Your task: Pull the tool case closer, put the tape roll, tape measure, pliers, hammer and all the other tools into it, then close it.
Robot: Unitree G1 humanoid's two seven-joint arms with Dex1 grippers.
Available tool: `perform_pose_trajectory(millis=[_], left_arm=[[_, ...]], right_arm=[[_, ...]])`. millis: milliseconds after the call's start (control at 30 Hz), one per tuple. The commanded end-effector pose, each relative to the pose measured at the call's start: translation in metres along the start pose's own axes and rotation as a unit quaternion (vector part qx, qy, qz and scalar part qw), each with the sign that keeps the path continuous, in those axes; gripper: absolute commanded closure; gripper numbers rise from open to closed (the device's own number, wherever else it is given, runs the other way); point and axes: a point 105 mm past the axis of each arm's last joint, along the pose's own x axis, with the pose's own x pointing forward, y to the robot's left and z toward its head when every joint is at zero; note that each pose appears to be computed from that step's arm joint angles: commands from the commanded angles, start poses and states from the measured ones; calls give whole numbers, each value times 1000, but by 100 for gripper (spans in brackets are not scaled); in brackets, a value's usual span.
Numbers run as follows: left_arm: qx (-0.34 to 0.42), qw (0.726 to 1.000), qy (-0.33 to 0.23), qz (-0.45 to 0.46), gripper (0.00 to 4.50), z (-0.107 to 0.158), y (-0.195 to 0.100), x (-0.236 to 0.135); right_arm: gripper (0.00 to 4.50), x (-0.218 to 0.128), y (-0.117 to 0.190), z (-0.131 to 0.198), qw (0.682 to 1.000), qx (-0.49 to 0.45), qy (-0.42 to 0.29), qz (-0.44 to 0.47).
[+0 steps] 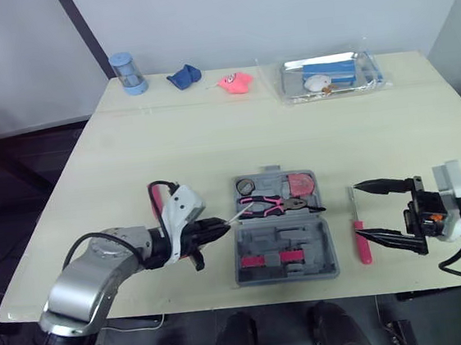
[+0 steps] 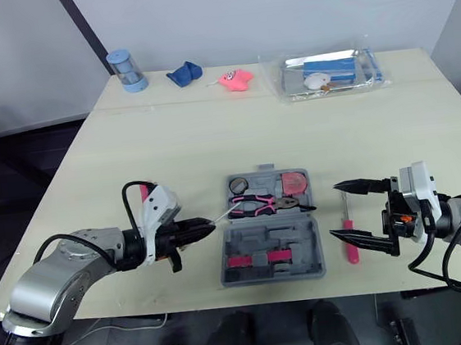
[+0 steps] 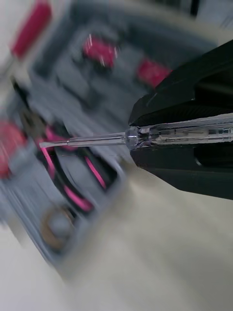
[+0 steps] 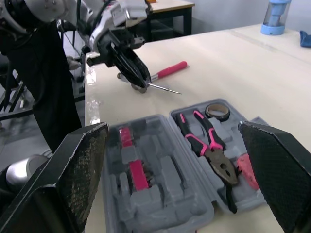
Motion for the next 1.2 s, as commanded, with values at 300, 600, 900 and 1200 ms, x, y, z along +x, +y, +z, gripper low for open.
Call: perform_pose_trajectory(millis=[300, 600, 900, 1200], left_arm=[[89, 985, 58, -132, 440, 8, -19, 36], [119, 978, 110, -130, 440, 4, 3, 53], [168, 964, 134, -156, 440, 6, 7, 64], [186, 960, 139, -159, 440, 17, 6, 83]], right_arm=[[0, -9, 0, 0, 1000, -21, 1, -21], [0, -10, 6, -5, 999, -22, -2, -41], [0, -8, 9, -7, 999, -23, -4, -49], [0, -7, 9, -8, 998, -24, -5, -52]])
